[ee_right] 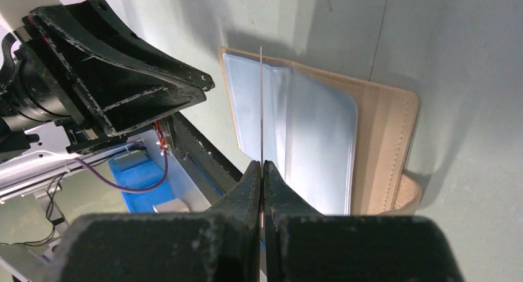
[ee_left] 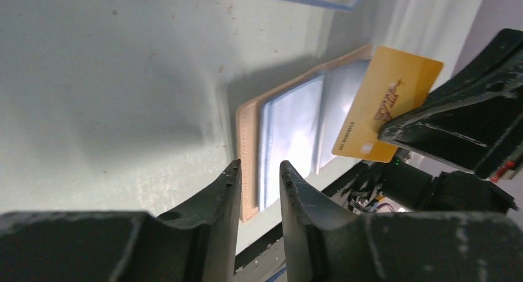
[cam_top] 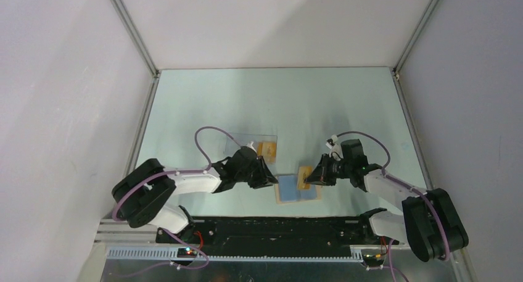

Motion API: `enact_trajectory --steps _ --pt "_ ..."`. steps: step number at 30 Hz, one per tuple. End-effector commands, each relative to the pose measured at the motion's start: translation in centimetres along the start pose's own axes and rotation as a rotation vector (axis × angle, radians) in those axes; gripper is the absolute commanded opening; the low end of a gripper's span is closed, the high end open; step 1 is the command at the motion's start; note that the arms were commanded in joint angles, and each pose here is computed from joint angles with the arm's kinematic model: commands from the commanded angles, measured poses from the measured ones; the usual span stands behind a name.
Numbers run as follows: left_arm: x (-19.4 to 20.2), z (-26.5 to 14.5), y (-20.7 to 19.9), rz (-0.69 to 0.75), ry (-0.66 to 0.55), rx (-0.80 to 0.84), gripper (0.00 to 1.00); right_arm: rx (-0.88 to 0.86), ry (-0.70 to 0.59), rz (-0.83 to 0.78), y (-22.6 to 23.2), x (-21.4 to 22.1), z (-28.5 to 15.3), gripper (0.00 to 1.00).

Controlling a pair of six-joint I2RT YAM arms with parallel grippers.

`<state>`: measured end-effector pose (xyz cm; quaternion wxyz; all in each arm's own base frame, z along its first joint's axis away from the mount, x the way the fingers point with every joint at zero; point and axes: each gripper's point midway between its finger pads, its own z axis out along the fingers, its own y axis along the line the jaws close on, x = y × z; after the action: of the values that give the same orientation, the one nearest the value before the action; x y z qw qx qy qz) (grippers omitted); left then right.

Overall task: Put the credit cards into the card holder
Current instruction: Insert the credit card into the card holder.

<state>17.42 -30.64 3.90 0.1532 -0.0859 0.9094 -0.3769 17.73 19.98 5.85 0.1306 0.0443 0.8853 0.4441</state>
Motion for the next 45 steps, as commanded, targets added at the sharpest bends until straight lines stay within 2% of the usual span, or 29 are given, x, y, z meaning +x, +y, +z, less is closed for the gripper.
enact_trajectory --steps 1,6,11,21,30,39,45 --pt "-0.4 0.6 1.1 0.024 -0.017 -0.081 0.32 -0.017 -0.056 -0.086 0.1 -1.5 0.6 0.00" --pt "0.1 1.2 2.1 0.005 0.009 -0.120 0.25 -0.018 -0.046 -0.078 -0.4 -1.4 1.2 0.00" --pt "0.3 1.7 2.4 0.003 0.030 -0.139 0.22 -0.003 -0.024 -0.063 -1.3 -1.0 1.8 0.00" --pt "0.6 2.1 2.8 0.003 0.049 -0.160 0.10 -0.068 0.025 -0.049 0.1 0.2 2.0 0.00" --pt "0.6 2.4 2.9 0.001 0.055 -0.172 0.01 -0.038 0.086 -0.023 -0.5 2.1 2.1 0.00" --pt "0.6 2.4 3.3 -0.004 0.054 -0.192 0.00 0.053 0.123 0.076 -2.1 3.9 1.3 0.00" --pt "0.7 2.4 3.2 0.001 0.057 -0.194 0.00 0.054 0.127 0.100 -2.0 4.2 1.1 0.00"
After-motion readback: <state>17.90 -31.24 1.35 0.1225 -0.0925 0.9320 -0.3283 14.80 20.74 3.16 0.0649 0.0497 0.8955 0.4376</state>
